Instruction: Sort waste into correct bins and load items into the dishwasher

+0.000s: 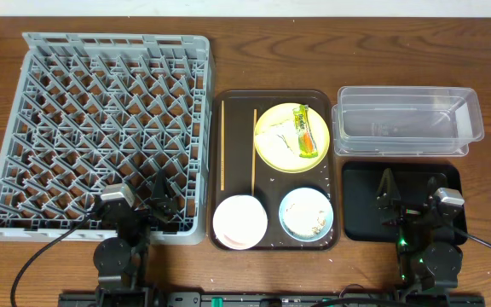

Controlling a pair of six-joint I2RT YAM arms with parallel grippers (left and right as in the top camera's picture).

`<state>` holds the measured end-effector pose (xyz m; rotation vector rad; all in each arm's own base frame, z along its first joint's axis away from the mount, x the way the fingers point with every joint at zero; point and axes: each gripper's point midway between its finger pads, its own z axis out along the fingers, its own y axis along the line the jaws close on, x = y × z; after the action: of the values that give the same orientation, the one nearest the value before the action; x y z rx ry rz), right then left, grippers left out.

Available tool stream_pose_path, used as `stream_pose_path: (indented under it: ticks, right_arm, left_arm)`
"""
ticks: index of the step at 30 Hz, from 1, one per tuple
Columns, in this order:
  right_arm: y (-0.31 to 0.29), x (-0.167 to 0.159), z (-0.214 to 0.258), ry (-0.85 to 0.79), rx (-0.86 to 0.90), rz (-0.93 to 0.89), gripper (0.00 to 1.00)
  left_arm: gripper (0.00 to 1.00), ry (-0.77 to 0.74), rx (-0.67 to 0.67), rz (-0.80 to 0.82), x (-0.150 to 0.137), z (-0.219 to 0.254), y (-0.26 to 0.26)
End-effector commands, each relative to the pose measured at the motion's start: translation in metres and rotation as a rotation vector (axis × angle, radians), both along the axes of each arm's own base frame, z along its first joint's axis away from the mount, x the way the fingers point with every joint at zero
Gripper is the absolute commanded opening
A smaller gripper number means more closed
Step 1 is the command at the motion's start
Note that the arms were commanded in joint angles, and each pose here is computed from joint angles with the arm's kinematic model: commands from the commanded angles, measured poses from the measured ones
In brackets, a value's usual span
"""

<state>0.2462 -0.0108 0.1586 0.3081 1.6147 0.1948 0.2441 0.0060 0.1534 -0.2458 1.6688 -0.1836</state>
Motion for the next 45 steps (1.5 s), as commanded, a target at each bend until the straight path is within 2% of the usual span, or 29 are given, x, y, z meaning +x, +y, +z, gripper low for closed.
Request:
stream_pose_path:
  ticks: [1,45]
  right_arm:
    - [-0.0016,0.0,-0.002,0.007,-0.014,-0.007,0.99]
    - [-0.0035,-0.0001,-0.0009,0.003,-0.015,-0.018,0.99]
  left_arm:
    - [0.95,0.045,0.02,-0.009,0.0001,-0.0171,-0.0014]
    - [0.95,0.045,0.019,-0.008,0.0001,-0.0171,-0.0013]
